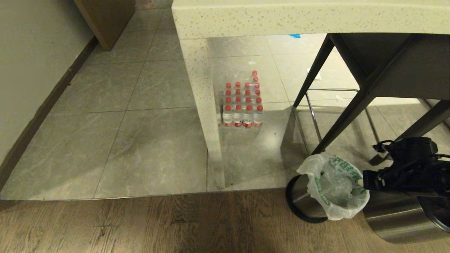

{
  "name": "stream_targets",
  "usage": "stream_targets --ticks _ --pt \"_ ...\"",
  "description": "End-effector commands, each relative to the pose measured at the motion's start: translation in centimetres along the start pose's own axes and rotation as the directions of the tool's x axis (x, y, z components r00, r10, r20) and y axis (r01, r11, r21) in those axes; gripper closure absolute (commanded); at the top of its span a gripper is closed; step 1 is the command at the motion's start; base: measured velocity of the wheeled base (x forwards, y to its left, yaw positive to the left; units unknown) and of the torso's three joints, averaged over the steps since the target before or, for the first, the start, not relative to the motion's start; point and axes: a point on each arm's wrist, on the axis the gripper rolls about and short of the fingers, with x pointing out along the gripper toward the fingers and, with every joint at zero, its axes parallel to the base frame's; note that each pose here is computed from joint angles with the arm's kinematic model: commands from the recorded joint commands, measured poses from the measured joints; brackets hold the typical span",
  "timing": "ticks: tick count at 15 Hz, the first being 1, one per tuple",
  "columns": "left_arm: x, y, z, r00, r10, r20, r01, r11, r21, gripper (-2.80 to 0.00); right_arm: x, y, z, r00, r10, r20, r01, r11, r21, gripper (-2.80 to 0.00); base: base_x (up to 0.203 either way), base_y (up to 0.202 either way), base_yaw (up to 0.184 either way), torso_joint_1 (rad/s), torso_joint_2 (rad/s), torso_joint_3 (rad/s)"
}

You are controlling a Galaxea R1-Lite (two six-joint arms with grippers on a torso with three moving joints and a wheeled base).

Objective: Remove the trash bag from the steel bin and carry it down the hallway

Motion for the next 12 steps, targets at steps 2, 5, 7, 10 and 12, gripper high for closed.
stream_targets --ticks 2,5,7,10,12 --pt "0.0 0.0 0.0 1.0 0.002 0.002 -0.002 1.0 0.0 0.0 0.9 0.8 0.6 1.0 0.015 0.007 -0.015 0.999 -0.03 0.0 0.0 0.0 0.0 0.0 0.0 0.0" --pt "0.0 0.0 0.0 1.0 0.001 -0.001 -0.001 1.0 0.0 0.0 2.3 1.2 1.2 1.0 0.021 0.004 -0.02 0.998 -0.052 -0.49 0.0 0.0 0.0 0.0 0.0 0.0" --pt "0.0 0.0 0.0 1.0 0.0 0.001 0.0 1.0 0.0 0.0 3.4 1.7 1.3 0.999 0.034 -0.004 -0.034 0.997 -0.065 -2.8 0.0 0.0 0.0 0.0 0.0 0.0" --pt "0.0 0.0 0.0 1.0 0.002 0.0 -0.002 1.0 0.0 0.0 5.6 2.4 1.6 0.999 0.041 -0.011 -0.042 0.995 -0.093 -2.8 0.0 0.0 0.0 0.0 0.0 0.0" --pt "0.0 0.0 0.0 1.0 0.001 -0.001 -0.001 1.0 0.0 0.0 7.1 3.2 2.4 1.0 0.004 0.016 -0.002 0.993 -0.116 -2.8 0.0 0.0 0.0 0.0 0.0 0.0"
